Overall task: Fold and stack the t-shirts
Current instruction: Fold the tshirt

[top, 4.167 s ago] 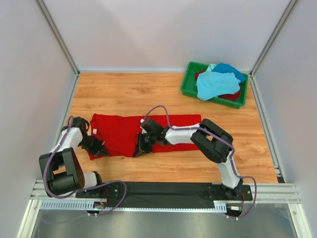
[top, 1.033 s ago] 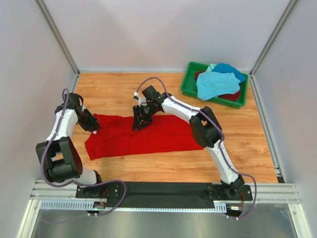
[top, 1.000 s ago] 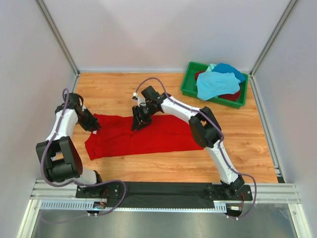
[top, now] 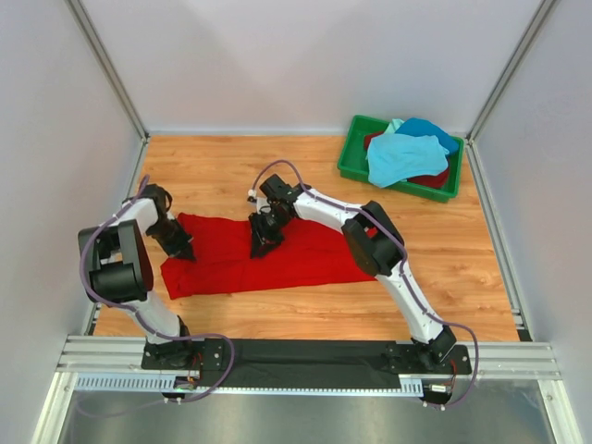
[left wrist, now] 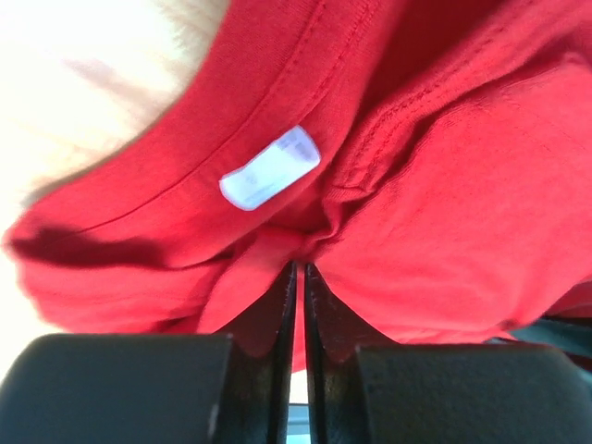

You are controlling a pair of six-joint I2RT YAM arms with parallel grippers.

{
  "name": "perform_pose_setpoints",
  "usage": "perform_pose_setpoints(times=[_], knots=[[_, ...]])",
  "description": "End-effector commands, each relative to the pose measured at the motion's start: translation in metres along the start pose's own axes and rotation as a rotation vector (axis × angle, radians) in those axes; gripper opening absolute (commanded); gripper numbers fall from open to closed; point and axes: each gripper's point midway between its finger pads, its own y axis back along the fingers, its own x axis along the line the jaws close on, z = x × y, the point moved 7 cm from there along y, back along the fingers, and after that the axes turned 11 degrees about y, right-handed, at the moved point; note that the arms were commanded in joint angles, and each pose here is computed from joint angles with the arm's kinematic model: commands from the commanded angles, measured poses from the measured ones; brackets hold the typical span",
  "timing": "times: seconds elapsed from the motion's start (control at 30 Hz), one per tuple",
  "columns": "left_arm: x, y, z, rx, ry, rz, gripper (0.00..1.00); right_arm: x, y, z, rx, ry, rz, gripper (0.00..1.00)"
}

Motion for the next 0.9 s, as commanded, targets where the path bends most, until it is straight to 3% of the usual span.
perform_pose_setpoints(times=[0.0,0.2,0.33,0.43,0.63,0.77,0.8,0.87], knots=[[-0.004,0.027,0.004,-0.091,-0.043,-0.034,0.13,0.025,0.036,0.013,-0.058,0.070,-0.094,0.32],[-0.016,0.062,-0.009,-0.133,-0.048,-0.187,0.18,0.040,0.053,0.041,-0.142,0.137,-0.129,0.44],[-0.020,0.060,-0.010,-0.115,-0.026,-0.215,0.16,0.036,0.049,0.052,-0.187,0.093,-0.138,0.47],[-0.022,0.056,-0.015,-0.106,-0.003,-0.207,0.15,0.028,0.061,0.053,-0.207,0.080,-0.256,0.50],[-0.026,0.036,-0.032,-0.200,0.119,-0.097,0.30,0.010,0.119,0.028,-0.147,0.093,-0.543,0.70],[-0.030,0.009,-0.025,-0.164,0.224,0.032,0.30,0.004,0.147,0.005,-0.100,0.133,-0.656,0.76],[-0.027,-0.008,-0.025,-0.105,0.237,0.115,0.30,-0.006,0.145,-0.006,-0.064,0.119,-0.675,0.77],[-0.038,-0.012,-0.008,-0.144,0.215,0.187,0.29,-0.014,0.148,-0.010,-0.078,0.114,-0.675,0.79]])
